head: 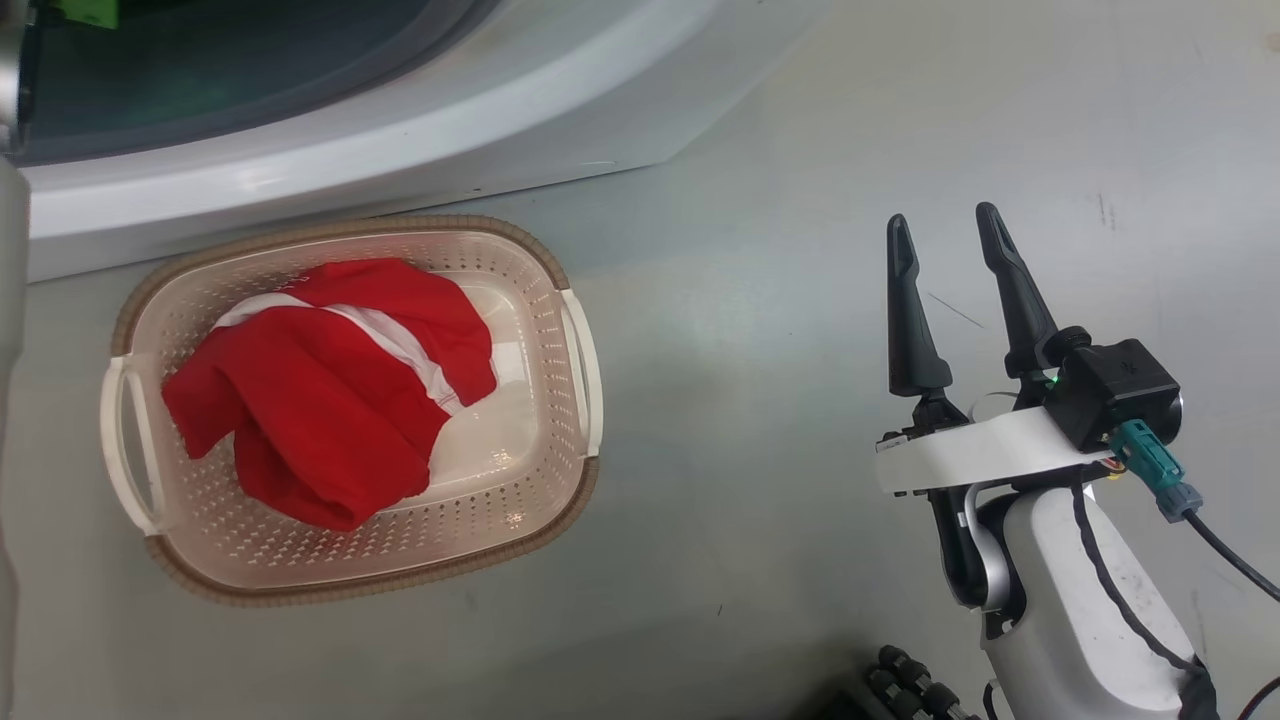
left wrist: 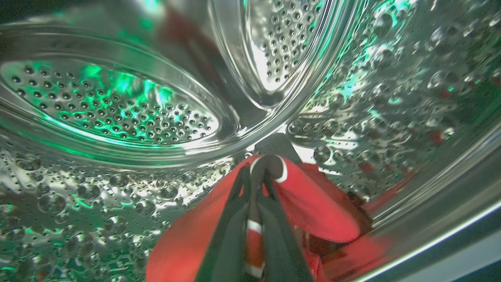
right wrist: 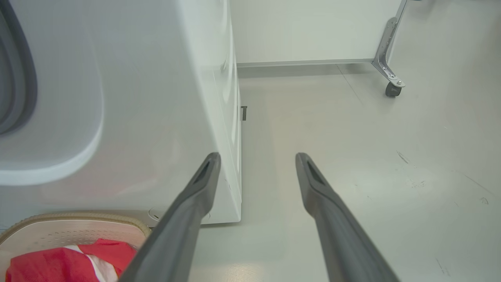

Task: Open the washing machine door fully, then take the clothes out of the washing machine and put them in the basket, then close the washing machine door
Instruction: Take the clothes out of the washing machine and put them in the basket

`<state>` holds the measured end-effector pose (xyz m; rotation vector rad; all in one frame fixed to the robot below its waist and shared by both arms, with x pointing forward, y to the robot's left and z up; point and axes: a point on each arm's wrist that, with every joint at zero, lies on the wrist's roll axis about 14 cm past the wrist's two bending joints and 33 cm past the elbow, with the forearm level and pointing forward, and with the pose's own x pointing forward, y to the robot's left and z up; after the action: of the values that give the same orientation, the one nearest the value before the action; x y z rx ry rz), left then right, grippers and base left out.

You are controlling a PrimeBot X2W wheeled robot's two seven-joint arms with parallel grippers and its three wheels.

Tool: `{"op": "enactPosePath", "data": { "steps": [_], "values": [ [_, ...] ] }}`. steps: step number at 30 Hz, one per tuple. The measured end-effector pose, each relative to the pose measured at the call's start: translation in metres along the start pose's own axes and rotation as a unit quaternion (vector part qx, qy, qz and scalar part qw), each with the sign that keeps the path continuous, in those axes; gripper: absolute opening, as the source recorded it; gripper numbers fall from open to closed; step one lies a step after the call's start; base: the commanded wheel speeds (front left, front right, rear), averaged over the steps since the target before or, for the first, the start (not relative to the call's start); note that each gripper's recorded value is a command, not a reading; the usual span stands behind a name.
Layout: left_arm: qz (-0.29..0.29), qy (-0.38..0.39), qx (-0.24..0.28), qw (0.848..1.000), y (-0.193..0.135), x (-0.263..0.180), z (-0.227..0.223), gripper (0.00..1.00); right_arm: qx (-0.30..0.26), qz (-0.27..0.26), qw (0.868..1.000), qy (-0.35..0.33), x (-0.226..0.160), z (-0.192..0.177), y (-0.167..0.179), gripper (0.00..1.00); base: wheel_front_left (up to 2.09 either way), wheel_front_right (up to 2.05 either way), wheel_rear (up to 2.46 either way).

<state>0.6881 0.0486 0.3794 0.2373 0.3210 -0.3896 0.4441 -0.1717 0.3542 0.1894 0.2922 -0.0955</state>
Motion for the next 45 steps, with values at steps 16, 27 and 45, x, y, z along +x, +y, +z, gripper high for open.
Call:
{"op": "enactPosePath", "data": {
  "steps": [16,27,45],
  "values": [
    [0.025,-0.115,-0.121,0.986,-0.005,-0.059,0.010,0.00,-0.017,0.031,0.999,-0.017,0.008,0.007,0.022,1.00,0.00,0.00,0.00],
    [0.049,-0.164,-0.135,0.976,-0.003,-0.121,0.014,0.00,-0.026,0.045,0.998,-0.033,-0.001,0.022,0.031,1.00,0.00,0.00,0.00],
    [0.068,-0.292,-0.160,0.940,-0.003,-0.238,0.093,0.00,-0.021,0.078,0.995,-0.060,-0.038,0.048,0.055,1.00,0.00,0.00,0.00]
  ]
}}
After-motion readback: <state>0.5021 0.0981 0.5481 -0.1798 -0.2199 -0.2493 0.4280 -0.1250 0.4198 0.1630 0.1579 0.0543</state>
